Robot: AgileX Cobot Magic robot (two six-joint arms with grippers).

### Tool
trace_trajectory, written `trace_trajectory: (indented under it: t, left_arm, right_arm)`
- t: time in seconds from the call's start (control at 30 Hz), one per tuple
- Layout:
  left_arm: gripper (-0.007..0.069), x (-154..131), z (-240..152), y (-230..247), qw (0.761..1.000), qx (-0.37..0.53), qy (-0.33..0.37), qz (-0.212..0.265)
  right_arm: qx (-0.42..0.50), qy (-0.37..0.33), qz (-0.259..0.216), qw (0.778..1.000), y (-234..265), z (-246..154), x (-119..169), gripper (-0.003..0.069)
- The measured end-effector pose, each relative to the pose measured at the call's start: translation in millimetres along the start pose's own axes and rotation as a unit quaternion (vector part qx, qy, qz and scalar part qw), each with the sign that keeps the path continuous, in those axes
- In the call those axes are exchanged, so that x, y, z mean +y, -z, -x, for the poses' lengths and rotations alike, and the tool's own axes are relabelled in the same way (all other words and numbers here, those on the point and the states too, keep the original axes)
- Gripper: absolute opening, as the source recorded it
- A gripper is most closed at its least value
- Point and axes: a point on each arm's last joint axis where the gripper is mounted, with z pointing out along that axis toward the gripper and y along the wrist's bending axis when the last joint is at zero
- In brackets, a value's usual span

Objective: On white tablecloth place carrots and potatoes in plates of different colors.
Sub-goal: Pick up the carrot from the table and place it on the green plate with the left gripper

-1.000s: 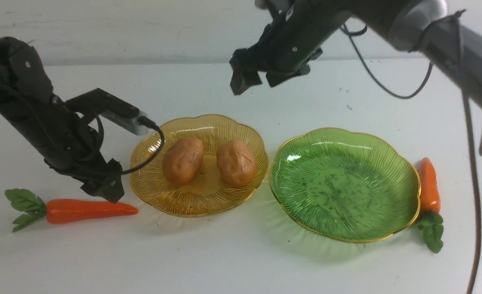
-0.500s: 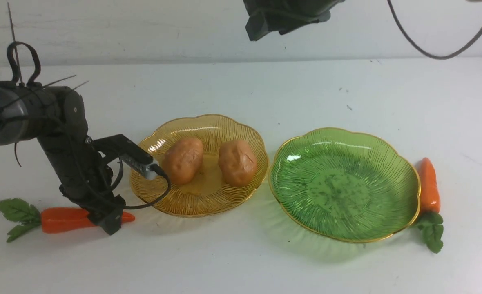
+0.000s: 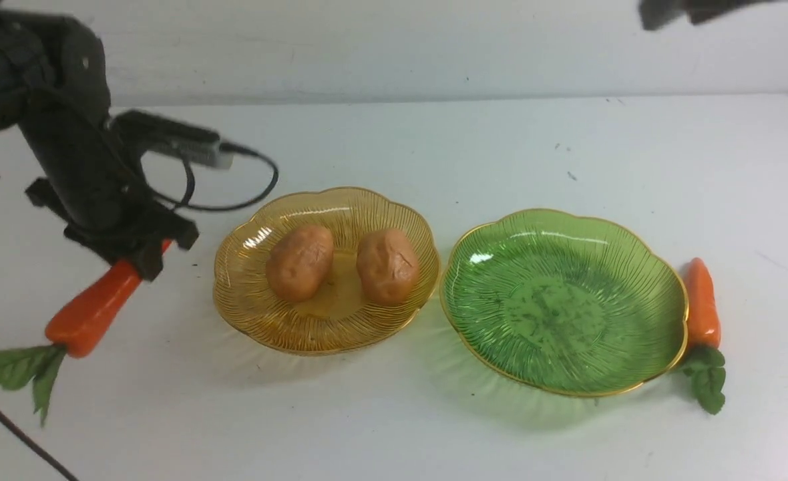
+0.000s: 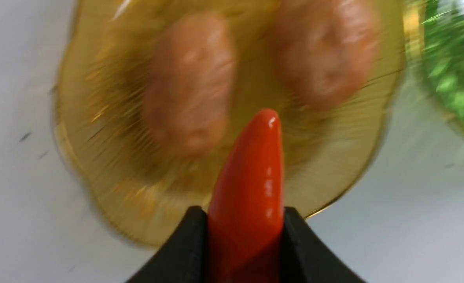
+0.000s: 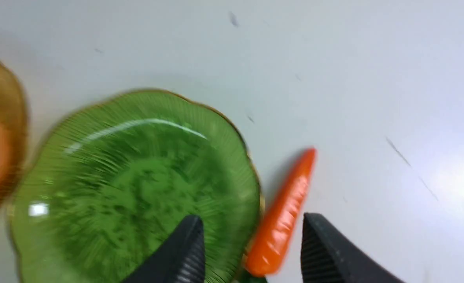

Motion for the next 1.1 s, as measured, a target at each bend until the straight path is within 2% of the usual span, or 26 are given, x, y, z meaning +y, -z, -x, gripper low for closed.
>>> trace_trajectory:
  t: [0.17,0.3,0.47,0.67,0.9,1.03,1.1]
  left_arm:
    - [0.0173,-65,23,-15,0.996,-0.045,-0.050,-0.053]
    - [0.0173,-100,35,-35,0.993,-0.059,-0.073,-0.075]
    - [0.0173,-136,52,-71,0.990,-0.073,-0.077,-0.094]
    - [0.0176,-149,72,-115,0.987,-0.107,-0.058,-0.103]
    - [0.0224,-149,76,-153,0.989,-0.098,-0.049,-0.101]
    - [0.0307,-149,74,-164,0.989,-0.092,-0.041,-0.105]
    - [0.0388,-150,75,-164,0.989,-0.094,-0.040,-0.106]
  right_arm:
    - [0.064,-0.028,-0.015,0.997,-35,-18,-22,0.0318]
    - [0.087,-0.033,-0.014,0.996,-58,-24,-24,0.0338]
    - [0.076,-0.049,0.001,0.996,-94,-17,-24,0.0398]
    - [0.062,-0.059,0.006,0.996,-134,-11,-27,0.0457]
    - [0.072,-0.066,0.004,0.995,-170,-14,-30,0.0470]
    - [0.095,-0.075,0.008,0.993,-194,-20,-30,0.0471]
    - [0.103,-0.081,0.012,0.991,-202,-23,-30,0.0471]
